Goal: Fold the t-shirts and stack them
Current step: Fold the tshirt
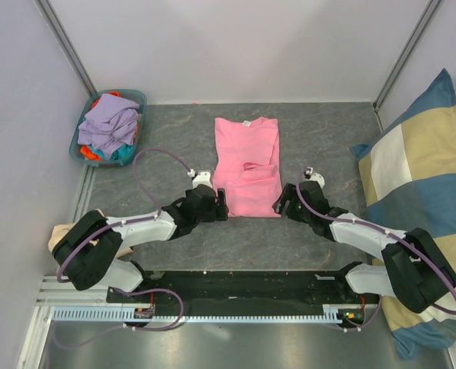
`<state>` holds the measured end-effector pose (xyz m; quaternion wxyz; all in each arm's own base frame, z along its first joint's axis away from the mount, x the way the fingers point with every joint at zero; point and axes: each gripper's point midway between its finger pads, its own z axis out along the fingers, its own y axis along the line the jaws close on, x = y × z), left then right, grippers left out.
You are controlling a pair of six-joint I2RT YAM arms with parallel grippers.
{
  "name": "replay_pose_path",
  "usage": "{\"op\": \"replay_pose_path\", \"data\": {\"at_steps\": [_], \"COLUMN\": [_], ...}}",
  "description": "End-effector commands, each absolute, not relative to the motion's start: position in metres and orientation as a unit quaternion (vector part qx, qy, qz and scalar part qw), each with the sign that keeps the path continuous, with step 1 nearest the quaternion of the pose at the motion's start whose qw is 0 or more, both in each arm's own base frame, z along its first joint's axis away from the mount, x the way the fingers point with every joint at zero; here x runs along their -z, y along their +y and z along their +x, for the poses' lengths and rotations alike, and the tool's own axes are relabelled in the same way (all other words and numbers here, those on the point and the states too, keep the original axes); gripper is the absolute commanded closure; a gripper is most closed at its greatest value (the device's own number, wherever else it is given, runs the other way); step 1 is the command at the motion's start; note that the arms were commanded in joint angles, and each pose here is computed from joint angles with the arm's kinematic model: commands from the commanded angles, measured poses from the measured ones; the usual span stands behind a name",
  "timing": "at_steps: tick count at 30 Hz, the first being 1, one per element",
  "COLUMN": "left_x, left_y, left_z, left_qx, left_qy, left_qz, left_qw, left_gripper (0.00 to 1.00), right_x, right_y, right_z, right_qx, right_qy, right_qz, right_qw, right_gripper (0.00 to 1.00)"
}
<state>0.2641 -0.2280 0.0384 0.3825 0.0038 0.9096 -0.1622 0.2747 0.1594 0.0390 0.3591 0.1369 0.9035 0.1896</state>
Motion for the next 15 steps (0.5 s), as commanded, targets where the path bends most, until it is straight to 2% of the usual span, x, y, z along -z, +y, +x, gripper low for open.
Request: {"op": "replay_pose_path", "data": {"at_steps": [1,2,5,6,15], "left_x": [-0.047,-0.047,-0.045,-0.046,-0.038], "left_y": [-0.243,-0.244,-0.245,-0.245,-0.248], "left_z": [0.272,0.272,0.273,0.273,0.271], "left_qx": [0.193,0.194,0.194,0.195,0.199], "left_qy": [0.898,0.898,0.898,0.898,0.901], "left_qz": [-0.012,-0.012,-0.012,-0.011,-0.015], "left_qw": [0.395,0.395,0.395,0.395,0.385], "left_gripper": [0.19,0.26,0.35,0.36,0.43], "right_x": [-0.036,-0.036,-0.036,-0.034,-0.025], "right_y": [0.167,0.168,0.169,0.169,0.175], "right_z": [0.274,0.273,0.274,0.274,0.272], "right_qx": [-0.212,-0.214,-0.216,-0.216,-0.229], "right_qy": [0.900,0.900,0.899,0.900,0.901], "right_qz": [0.141,0.140,0.141,0.142,0.146], "right_qw": [0.355,0.354,0.355,0.352,0.339], "right_gripper": [0.21,0.23,0.32,0.36,0.46]}}
